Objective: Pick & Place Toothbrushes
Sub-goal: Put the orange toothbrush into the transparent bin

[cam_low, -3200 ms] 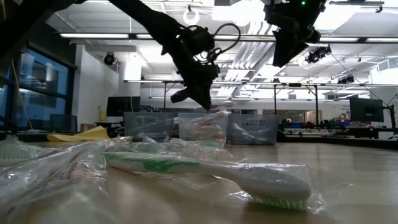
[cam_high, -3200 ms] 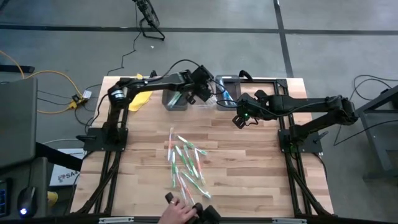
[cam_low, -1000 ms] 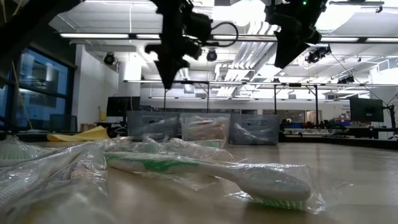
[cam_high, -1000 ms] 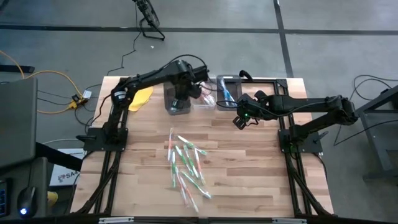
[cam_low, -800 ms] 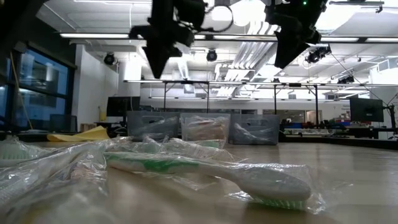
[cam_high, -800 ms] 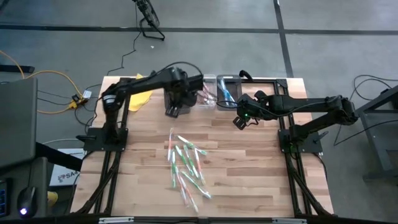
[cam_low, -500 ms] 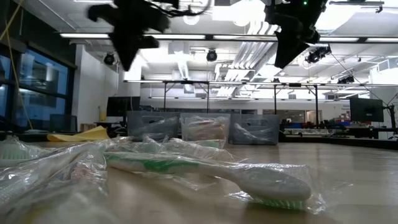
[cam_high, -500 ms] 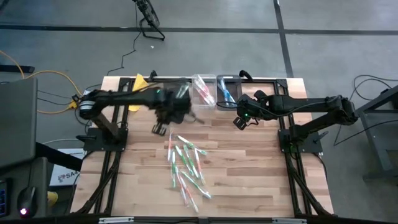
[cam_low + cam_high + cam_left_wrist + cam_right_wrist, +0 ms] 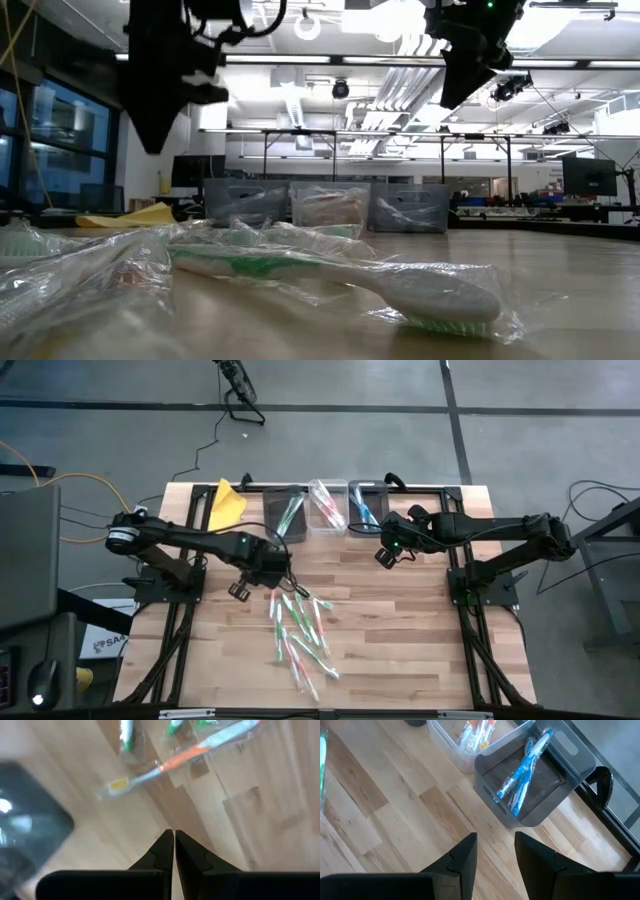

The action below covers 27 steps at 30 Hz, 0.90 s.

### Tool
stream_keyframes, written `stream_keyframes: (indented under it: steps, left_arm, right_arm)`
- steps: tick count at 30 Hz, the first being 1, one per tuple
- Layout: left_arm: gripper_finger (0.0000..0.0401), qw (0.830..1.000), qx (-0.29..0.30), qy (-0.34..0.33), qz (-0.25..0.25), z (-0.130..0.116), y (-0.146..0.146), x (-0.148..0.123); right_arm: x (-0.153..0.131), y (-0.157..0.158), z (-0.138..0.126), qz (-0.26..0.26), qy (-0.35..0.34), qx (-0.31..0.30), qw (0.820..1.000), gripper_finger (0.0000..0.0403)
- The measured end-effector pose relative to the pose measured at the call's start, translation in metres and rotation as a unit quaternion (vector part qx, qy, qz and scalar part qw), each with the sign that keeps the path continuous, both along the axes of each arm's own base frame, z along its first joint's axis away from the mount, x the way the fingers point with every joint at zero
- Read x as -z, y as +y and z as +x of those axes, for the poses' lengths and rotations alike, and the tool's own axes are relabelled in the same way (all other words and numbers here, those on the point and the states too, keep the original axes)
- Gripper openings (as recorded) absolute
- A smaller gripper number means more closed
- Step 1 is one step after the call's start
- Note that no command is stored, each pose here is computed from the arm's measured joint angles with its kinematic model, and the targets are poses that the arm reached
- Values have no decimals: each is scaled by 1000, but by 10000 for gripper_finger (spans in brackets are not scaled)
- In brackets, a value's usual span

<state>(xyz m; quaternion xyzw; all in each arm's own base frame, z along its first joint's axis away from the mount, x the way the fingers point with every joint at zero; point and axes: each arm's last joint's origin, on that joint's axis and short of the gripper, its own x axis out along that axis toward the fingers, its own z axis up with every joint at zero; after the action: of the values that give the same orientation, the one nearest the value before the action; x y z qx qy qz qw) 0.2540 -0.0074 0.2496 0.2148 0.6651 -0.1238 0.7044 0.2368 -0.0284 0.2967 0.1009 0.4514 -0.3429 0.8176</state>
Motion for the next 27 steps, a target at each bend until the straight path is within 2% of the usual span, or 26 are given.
stream_keyframes:
  steps: [3, 6, 11, 16, 19, 27]
  left_arm:
    - [15, 998, 63, 4, -17, -2, -1, 21]
    - [38, 994, 109, -6, -23, -2, -1, 36]
    - [110, 984, 168, -57, -8, 4, -1, 51]
    - [171, 970, 234, -64, 11, 4, -1, 61]
    - [180, 966, 253, -50, 12, 2, -1, 69]
    - [181, 956, 283, -67, 28, 9, -1, 83]
  right_arm:
    - [0, 0, 0, 0, 0, 0, 1000, 125]
    - [0, 0, 0, 0, 0, 0, 1000, 125]
    - [0, 0, 0, 1, -1, 1, 1000, 125]
    - [0, 0, 0, 1, -3, 1, 1000, 125]
    - [0, 0, 0, 1, -3, 1, 1000, 125]
    - [-1, 0, 1, 0, -7, 1, 1000, 125]
